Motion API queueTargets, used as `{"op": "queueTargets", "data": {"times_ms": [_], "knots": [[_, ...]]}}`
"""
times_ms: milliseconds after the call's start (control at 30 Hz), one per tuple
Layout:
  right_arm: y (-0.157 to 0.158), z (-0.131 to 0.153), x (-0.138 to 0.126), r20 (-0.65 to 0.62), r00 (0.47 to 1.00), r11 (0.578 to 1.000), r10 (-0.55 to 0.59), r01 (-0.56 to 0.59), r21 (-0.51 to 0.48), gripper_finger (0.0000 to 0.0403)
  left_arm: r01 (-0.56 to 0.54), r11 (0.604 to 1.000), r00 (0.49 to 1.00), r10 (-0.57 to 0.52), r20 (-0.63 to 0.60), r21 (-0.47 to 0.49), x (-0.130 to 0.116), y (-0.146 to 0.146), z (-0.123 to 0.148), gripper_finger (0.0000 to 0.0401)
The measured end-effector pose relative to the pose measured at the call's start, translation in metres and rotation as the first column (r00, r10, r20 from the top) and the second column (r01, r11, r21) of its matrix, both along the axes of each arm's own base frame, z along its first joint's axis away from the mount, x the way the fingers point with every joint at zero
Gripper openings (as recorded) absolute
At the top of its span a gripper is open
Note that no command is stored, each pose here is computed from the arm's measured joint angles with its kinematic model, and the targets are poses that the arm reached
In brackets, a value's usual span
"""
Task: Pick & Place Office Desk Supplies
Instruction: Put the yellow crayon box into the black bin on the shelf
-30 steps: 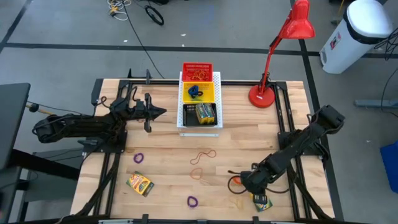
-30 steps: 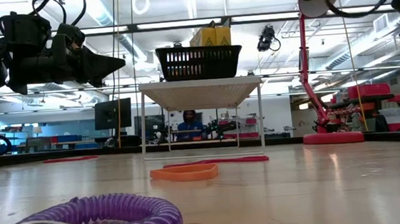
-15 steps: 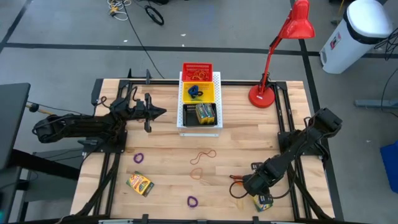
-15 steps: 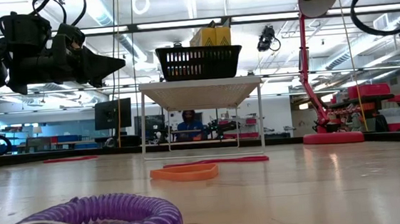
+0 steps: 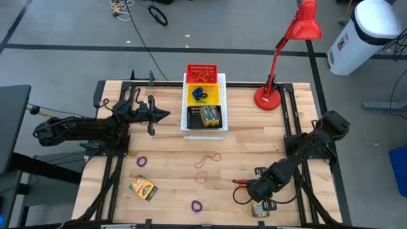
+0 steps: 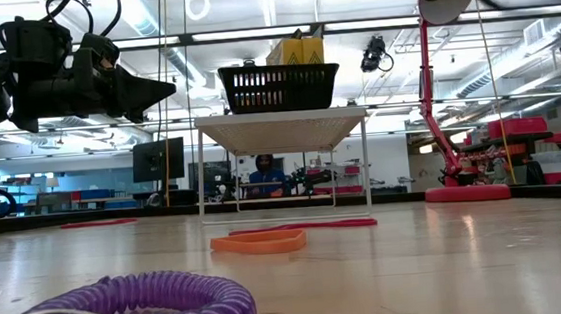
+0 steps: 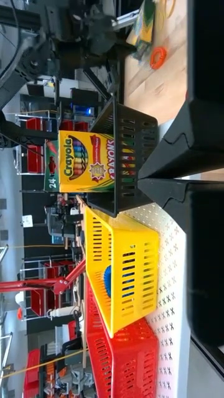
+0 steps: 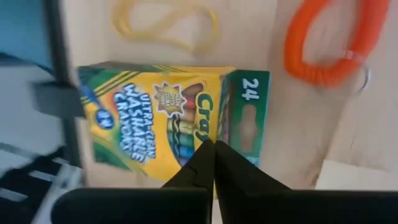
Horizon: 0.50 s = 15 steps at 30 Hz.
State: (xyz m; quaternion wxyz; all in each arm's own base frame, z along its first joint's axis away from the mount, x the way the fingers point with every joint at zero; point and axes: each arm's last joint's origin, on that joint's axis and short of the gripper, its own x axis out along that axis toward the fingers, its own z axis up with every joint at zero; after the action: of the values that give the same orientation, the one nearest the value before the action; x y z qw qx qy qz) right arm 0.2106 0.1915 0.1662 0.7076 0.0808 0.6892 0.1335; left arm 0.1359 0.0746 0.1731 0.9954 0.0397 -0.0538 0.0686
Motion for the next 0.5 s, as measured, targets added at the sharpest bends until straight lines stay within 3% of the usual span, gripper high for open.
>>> {"op": "queueTargets", "data": {"times_ms": [167, 300, 400, 500], "knots": [[0.009, 0.034, 0.014, 0.046, 0.996, 0.997, -0.072, 0.073, -0.014, 0.0004, 0.0, 1.0, 1.0, 0.0, 0.0, 0.0, 0.0, 0.0, 0.0, 0.0013], [0.01, 0.071, 0.023, 0.117, 0.979, 0.978, -0.168, 0.18, -0.102, 0.0005, 0.0, 1.0, 1.0, 0.0, 0.0, 0.0, 0.0, 0.0, 0.0, 0.0013], [0.002, 0.097, 0.027, 0.204, 0.939, 0.924, -0.276, 0.317, -0.214, 0.0004, 0.0, 1.0, 1.0, 0.0, 0.0, 0.0, 0.0, 0.0, 0.0, 0.0013], [-0.007, 0.11, 0.03, 0.293, 0.886, 0.834, -0.359, 0.445, -0.326, 0.0004, 0.0, 1.0, 1.0, 0.0, 0.0, 0.0, 0.0, 0.0, 0.0, 0.0013]]}}
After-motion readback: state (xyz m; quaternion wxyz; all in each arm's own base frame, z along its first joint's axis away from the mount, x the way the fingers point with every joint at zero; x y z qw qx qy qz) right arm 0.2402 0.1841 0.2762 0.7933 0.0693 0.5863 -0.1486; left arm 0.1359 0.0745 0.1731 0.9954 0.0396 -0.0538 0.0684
